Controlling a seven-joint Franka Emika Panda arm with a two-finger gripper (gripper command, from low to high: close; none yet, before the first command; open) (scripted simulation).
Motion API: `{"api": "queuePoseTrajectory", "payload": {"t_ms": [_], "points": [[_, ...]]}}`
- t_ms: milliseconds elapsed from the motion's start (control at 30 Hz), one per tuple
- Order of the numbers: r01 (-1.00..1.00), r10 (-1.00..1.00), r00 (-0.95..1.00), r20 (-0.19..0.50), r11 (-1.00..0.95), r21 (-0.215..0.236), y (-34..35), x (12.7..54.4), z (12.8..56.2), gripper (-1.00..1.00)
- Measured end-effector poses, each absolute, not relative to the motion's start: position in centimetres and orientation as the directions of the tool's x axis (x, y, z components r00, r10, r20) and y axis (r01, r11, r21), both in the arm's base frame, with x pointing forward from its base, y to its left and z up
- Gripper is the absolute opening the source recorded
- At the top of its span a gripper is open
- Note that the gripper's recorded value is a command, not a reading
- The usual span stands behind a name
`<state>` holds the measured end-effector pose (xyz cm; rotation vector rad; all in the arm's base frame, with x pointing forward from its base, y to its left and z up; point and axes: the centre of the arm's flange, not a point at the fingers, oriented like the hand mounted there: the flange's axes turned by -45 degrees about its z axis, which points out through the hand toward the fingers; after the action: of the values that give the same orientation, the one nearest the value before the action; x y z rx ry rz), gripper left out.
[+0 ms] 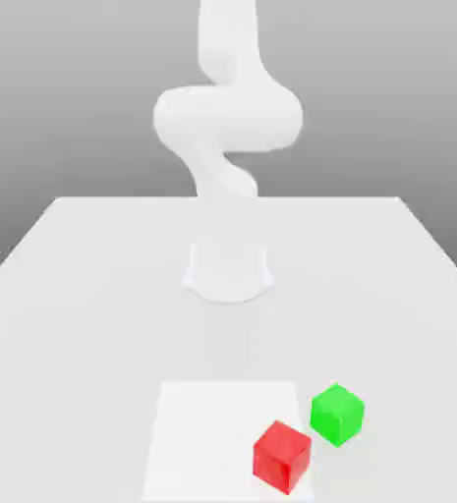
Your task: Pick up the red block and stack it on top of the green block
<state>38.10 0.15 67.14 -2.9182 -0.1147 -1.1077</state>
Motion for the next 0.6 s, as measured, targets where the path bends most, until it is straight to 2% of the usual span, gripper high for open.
{"api": "queuePoseTrajectory", "payload": {"t_ms": [133, 300, 433, 600], "points": [[0.216, 0.196, 0.800, 0.567, -0.976, 0.032, 1.1, 42.9, 60.0, 0.00], [0.381, 0.361, 0.822, 0.441, -0.923, 0.046, 2.8, 46.8, 50.5, 0.00], [0.504, 0.489, 0.806, 0.334, -0.862, 0.047, 4.3, 48.4, 42.7, 0.00], [0.647, 0.641, 0.743, 0.195, -0.761, 0.036, 6.0, 48.5, 33.0, 0.00]]}}
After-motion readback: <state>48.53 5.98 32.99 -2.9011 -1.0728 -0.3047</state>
